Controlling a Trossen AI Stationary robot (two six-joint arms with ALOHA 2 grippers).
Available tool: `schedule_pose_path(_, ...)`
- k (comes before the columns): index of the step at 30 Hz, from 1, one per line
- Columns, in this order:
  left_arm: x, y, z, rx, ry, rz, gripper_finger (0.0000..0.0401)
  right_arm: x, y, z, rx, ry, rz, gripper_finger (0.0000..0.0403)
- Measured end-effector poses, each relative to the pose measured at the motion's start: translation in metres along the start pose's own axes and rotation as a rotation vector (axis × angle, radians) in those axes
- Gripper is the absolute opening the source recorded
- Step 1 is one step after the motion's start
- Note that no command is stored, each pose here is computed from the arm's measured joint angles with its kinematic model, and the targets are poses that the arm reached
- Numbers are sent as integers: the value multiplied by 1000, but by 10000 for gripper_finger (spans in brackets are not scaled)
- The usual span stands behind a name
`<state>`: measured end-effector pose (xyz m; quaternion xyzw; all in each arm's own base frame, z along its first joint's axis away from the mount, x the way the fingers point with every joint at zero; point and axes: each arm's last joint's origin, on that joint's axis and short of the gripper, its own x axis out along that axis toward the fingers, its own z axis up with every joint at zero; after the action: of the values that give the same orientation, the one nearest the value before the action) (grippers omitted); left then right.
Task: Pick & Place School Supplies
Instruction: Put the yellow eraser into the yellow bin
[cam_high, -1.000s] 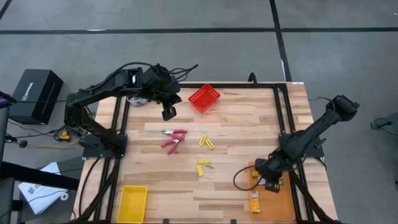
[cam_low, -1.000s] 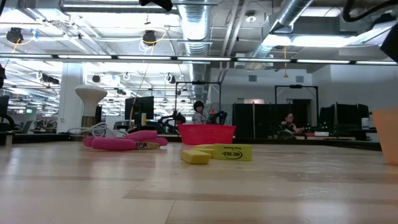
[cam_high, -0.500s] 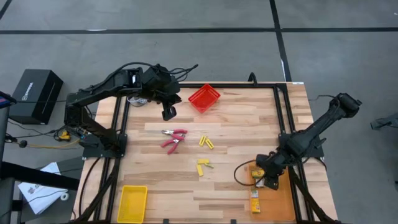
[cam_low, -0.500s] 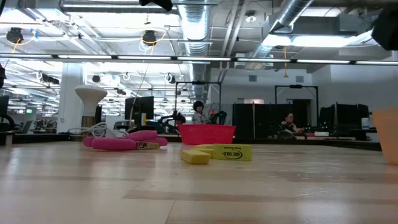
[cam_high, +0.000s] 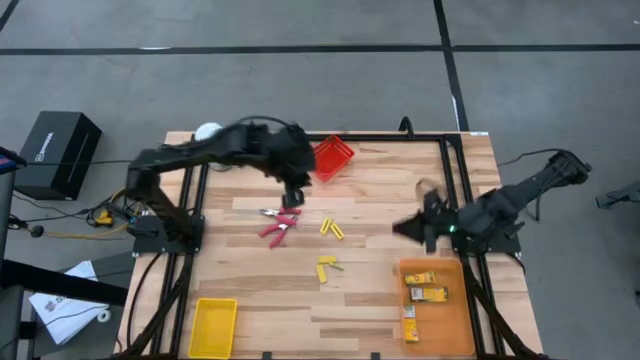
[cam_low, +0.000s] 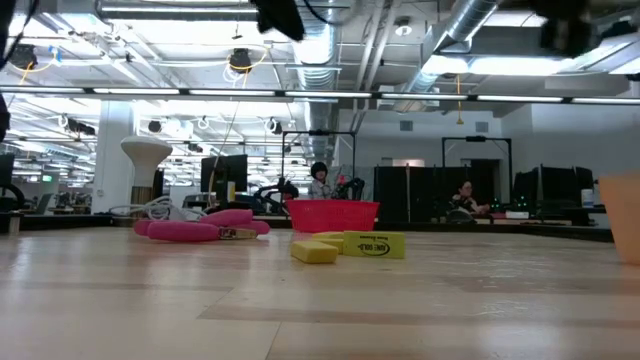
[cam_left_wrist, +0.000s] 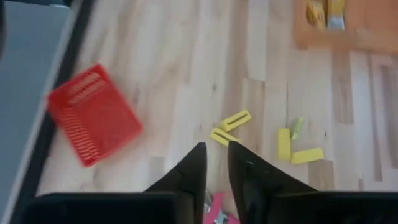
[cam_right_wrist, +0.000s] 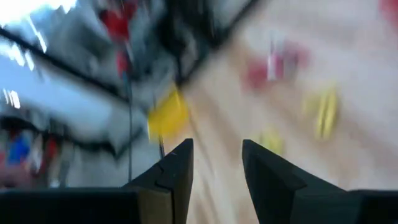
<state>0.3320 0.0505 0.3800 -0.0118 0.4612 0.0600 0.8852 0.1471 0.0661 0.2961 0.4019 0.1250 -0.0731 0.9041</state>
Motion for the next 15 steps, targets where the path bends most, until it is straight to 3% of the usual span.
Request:
schedule_pose_path(6, 73, -19, 2, 67, 168, -115, 134, -21, 4, 40, -75, -335, 65, 130)
schedule_pose_path(10, 111, -38, 0, 123, 231, -173, 176, -32, 2, 52, -123, -424, 79, 127)
schedule_pose_path(15, 139, -64, 2, 196, 195, -210, 205, -36, -1, 56, -179, -452, 47, 128)
